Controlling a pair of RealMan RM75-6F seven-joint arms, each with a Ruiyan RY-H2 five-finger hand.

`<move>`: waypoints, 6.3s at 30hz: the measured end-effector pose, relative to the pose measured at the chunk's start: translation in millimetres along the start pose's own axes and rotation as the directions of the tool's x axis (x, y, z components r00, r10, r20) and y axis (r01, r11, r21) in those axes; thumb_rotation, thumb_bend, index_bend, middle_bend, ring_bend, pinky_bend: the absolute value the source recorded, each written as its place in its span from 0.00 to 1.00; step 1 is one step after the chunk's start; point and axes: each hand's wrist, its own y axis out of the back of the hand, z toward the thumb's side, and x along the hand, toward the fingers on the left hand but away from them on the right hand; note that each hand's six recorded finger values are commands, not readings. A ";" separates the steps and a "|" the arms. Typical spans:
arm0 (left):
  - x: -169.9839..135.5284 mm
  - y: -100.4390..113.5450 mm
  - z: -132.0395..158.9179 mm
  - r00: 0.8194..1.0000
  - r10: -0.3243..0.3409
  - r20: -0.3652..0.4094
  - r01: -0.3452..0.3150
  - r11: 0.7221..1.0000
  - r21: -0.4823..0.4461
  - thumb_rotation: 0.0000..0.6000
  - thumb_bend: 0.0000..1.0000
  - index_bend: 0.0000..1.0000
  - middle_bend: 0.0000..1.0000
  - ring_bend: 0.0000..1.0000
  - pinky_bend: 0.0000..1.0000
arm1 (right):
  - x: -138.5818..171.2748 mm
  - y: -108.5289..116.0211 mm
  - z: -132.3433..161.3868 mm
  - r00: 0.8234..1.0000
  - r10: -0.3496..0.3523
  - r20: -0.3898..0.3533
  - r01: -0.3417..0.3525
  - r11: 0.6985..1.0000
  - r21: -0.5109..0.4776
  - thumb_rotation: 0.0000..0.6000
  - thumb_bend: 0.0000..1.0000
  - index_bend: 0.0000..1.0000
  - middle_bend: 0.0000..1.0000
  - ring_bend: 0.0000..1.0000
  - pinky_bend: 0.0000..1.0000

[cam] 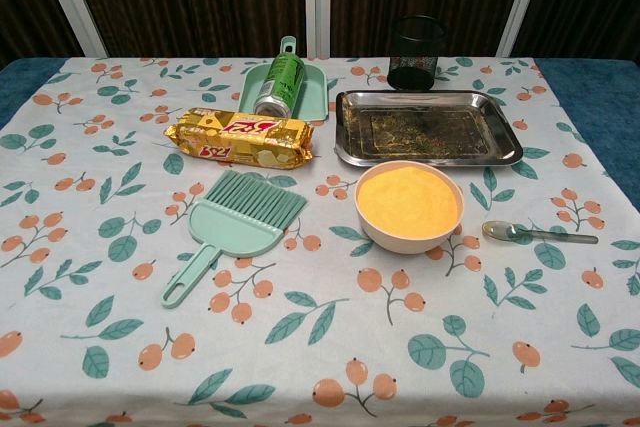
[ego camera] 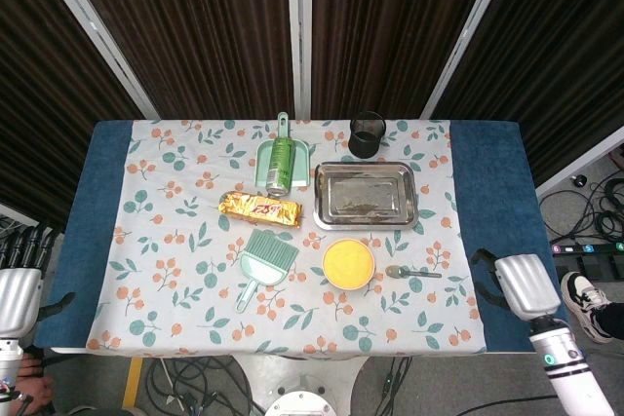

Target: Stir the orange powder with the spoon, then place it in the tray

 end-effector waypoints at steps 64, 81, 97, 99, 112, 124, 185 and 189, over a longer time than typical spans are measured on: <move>-0.2 -18.6 -12.0 0.998 -0.055 -0.019 0.054 0.998 -0.044 1.00 0.00 0.05 0.05 0.05 0.08 | -86.0 -115.0 40.2 0.961 0.275 0.020 -0.275 0.959 0.065 1.00 0.29 0.53 0.90 0.97 1.00; -0.8 -16.7 -13.3 0.999 -0.047 -0.018 0.046 0.998 -0.048 1.00 0.00 0.05 0.05 0.05 0.08 | -83.8 -84.4 39.2 0.977 0.214 0.003 -0.214 0.975 0.053 1.00 0.34 0.60 0.90 0.97 1.00; -1.3 -11.4 -11.6 0.999 -0.034 -0.007 0.033 0.998 -0.049 1.00 0.00 0.05 0.05 0.05 0.08 | -131.9 -9.5 119.2 0.965 0.166 -0.202 -0.152 0.985 0.081 1.00 0.34 0.59 0.90 0.97 1.00; -1.9 -10.5 -11.5 0.999 -0.032 -0.007 0.032 0.998 -0.050 1.00 0.00 0.05 0.05 0.05 0.08 | -137.9 -16.4 130.6 0.959 0.187 -0.214 -0.171 0.981 0.093 1.00 0.34 0.59 0.90 0.97 1.00; -5.6 -11.5 -15.1 0.999 -0.033 -0.017 0.032 0.998 -0.055 1.00 0.00 0.05 0.05 0.05 0.08 | -144.9 -47.9 165.9 0.936 0.252 -0.246 -0.209 0.959 0.190 1.00 0.23 0.45 0.90 0.96 1.00; -6.0 -12.2 -15.6 0.999 -0.032 -0.017 0.031 0.998 -0.059 1.00 0.00 0.05 0.05 0.05 0.08 | -139.8 -40.5 165.9 0.939 0.231 -0.255 -0.190 0.966 0.176 1.00 0.19 0.40 0.90 0.96 1.00; -9.0 -15.6 -16.7 0.999 -0.040 -0.020 0.039 0.997 -0.067 1.00 0.00 0.05 0.05 0.05 0.08 | -158.7 -12.3 183.9 0.925 0.136 -0.356 0.138 0.751 0.645 1.00 0.45 0.71 0.92 0.97 1.00; -10.8 -15.7 -17.2 0.999 -0.041 -0.023 0.039 0.997 -0.071 1.00 0.00 0.05 0.05 0.05 0.08 | -160.7 -17.0 192.7 0.905 0.133 -0.405 0.232 0.642 0.730 1.00 0.46 0.73 0.92 0.97 1.00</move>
